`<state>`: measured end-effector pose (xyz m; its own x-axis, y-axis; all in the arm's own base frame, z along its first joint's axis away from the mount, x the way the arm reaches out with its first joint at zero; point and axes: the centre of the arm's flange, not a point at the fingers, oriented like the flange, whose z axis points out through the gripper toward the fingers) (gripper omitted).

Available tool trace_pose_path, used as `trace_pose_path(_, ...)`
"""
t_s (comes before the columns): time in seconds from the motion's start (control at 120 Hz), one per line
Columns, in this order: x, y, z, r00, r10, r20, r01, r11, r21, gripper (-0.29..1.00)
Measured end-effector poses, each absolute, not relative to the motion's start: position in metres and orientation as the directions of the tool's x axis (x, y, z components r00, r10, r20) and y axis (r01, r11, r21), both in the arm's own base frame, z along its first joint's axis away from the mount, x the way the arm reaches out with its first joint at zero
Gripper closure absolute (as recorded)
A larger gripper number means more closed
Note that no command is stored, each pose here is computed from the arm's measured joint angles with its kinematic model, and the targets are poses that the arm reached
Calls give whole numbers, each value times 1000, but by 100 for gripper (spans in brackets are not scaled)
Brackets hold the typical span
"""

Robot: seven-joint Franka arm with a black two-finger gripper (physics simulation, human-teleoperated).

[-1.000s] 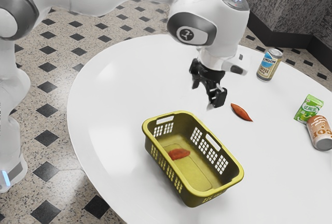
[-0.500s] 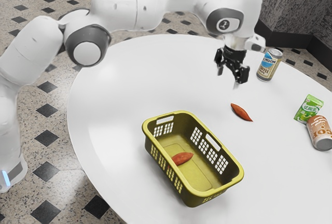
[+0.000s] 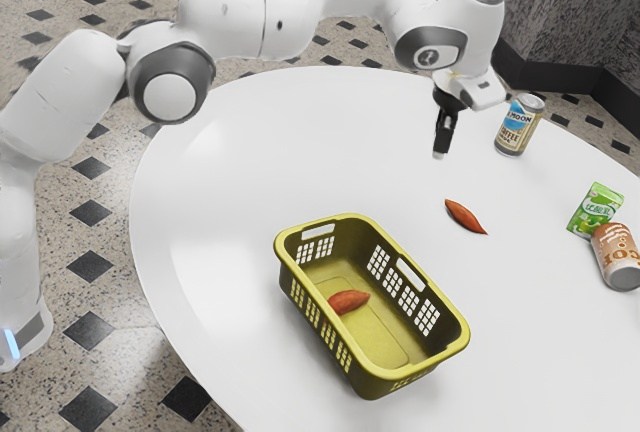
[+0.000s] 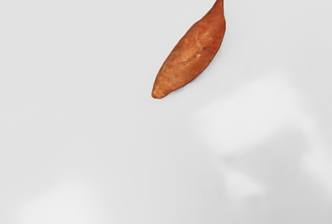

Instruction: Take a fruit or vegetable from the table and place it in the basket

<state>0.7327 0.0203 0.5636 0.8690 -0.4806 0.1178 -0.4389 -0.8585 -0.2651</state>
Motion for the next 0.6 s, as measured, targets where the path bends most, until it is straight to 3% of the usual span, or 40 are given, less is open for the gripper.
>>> trace_pose_path(0.075,758,26,511,806,-572,151,-539,-815,-212,0)
trace_pose_path(0.183,776,22,476,697,-692,187,-655,-721,-226,0)
trace_pose_path(0.342,783,24,473,548,-814,193,-758,-580,-296,0)
trace_pose_path(0.6,787,-5,459,288,-953,98,-884,-304,-356,1)
